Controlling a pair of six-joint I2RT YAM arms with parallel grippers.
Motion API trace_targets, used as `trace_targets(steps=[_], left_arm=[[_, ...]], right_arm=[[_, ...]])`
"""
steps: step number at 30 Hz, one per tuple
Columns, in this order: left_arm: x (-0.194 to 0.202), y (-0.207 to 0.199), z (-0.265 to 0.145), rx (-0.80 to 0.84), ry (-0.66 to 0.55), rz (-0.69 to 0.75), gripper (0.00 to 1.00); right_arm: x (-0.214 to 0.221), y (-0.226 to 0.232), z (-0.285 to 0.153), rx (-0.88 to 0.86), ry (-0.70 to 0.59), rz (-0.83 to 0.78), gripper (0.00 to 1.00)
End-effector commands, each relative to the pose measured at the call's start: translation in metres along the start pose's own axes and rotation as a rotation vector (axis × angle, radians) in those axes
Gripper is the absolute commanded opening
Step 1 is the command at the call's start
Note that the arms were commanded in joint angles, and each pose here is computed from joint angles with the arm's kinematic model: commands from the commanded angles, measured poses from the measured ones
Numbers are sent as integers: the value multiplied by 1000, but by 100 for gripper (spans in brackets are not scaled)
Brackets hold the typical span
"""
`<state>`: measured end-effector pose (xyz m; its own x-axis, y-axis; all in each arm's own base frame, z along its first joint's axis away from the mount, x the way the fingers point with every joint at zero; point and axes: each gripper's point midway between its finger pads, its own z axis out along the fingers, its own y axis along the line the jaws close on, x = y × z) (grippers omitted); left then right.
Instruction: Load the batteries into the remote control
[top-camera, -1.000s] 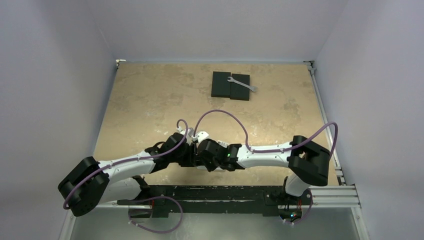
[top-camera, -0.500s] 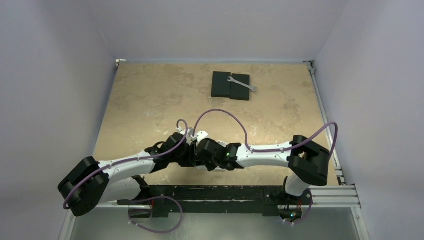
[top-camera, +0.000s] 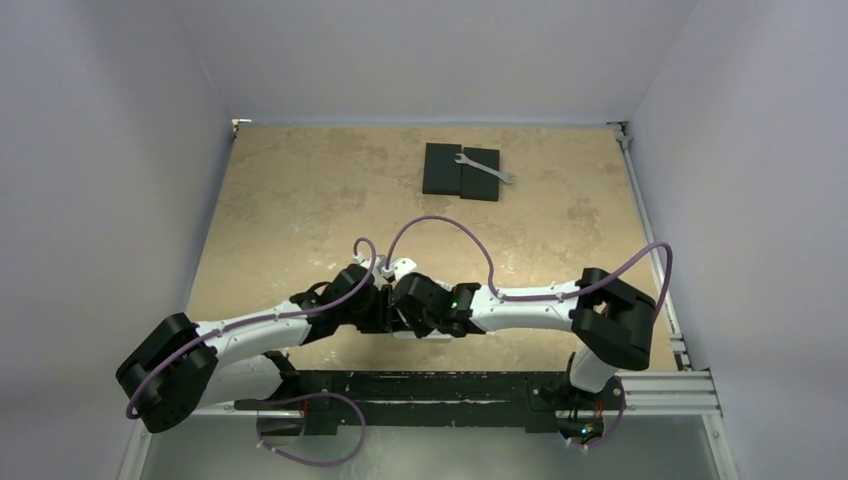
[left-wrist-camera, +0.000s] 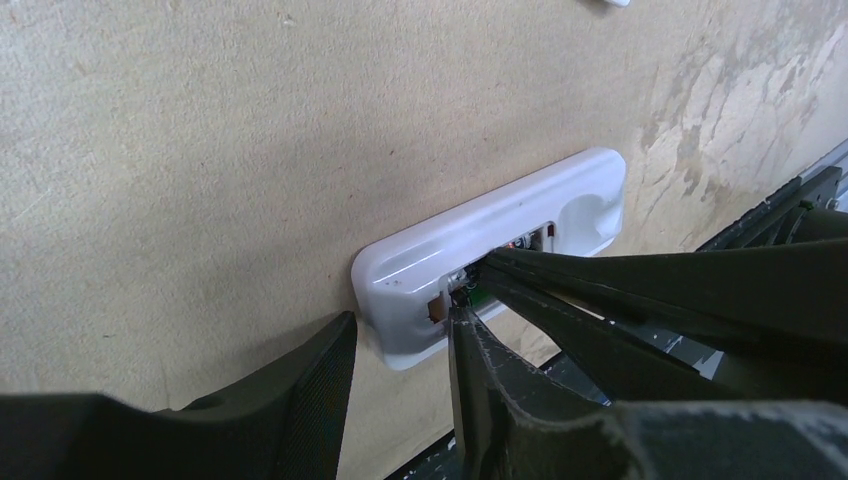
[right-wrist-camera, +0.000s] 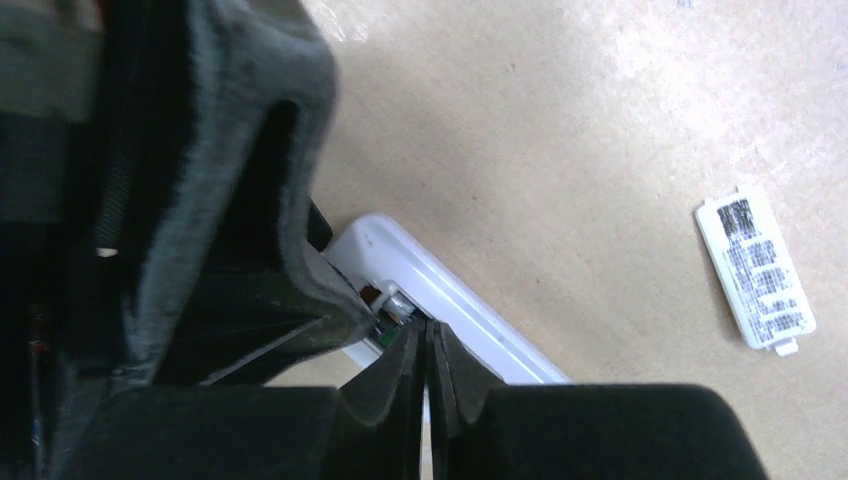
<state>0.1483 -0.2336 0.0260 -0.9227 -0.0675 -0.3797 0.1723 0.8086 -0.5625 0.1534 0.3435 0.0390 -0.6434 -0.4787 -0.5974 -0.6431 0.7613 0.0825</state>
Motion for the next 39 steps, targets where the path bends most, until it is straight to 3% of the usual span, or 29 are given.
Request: trace_targets(steps=[1, 5, 9, 15, 22, 39], left_arm=[[-7, -4, -3, -7, -11, 35, 38], [-6, -3, -3, -13, -10, 34, 38], [-8, -4, -3, -12, -14, 34, 38], [-11, -6, -7, -19, -22, 39, 38], [-20, -9, -22, -36, -52, 56, 38], [-59, -43, -50, -14, -130, 147, 38]], right_arm=[[2, 3, 8, -14, 14, -24, 13], [-10, 2, -1, -6, -22, -23, 17], [-29, -6, -17, 16, -82, -17, 29], [-46, -17, -40, 21, -153, -15, 40], [-61, -53, -57, 149, -241, -26, 60], [-67, -104, -91, 186, -205, -163, 73]])
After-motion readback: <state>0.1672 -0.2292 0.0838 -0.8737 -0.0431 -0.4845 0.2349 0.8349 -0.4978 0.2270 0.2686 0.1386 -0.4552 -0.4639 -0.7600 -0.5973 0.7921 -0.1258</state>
